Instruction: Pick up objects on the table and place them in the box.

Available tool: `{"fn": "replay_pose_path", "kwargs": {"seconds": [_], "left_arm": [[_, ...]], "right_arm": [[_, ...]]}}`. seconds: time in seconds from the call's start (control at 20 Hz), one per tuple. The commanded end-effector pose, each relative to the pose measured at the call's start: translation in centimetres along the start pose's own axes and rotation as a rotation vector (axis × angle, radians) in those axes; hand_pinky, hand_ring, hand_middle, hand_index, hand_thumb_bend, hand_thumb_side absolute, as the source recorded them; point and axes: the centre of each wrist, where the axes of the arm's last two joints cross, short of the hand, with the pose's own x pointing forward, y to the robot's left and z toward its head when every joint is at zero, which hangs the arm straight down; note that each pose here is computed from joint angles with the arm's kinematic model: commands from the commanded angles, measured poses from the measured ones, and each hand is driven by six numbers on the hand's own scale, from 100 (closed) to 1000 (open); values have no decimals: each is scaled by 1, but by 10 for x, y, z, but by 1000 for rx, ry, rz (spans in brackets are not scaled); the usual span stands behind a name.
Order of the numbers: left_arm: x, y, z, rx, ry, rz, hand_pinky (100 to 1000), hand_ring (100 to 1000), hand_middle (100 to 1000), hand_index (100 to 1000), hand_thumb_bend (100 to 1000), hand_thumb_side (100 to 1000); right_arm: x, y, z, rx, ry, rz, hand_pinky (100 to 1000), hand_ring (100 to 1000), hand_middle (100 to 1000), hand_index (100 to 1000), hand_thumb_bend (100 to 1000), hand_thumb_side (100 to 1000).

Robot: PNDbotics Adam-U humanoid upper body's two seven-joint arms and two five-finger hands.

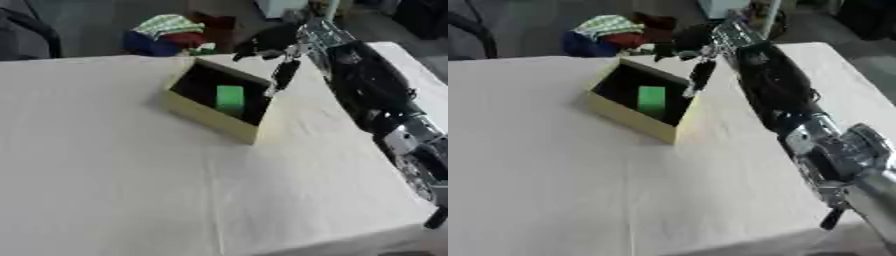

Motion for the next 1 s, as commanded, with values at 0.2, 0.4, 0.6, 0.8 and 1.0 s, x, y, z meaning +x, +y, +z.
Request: {"fn": "replay_pose_path", "kwargs": {"seconds": [0.2, 0.4, 0.6, 0.8, 1.0], "left_arm": [[7, 6, -3, 3, -23, -25, 717, 553, 536, 815, 100, 764], [7, 5, -2, 7, -23, -23, 717, 552, 536, 815, 100, 766], [6, 6, -2, 15, -23, -24, 717, 552, 535, 815, 100, 766], [6, 6, -2, 23, -19, -23, 717, 551, 534, 814, 100, 769], [6, 5, -2, 30, -22, -19, 717, 551, 534, 814, 100, 769]], "right_arm": [[-20, -27, 47, -218, 21, -41, 899, 985, 1000, 1000, 311, 437], [-17, -28, 72, -353, 19, -126, 889, 989, 1000, 1000, 232, 342], [-11, -26, 100, -485, 28, -217, 881, 991, 997, 1000, 181, 278], [-3, -18, 123, -620, 46, -337, 856, 990, 959, 1000, 100, 151], [5, -6, 139, -753, 74, -482, 836, 987, 932, 1000, 100, 100]]}}
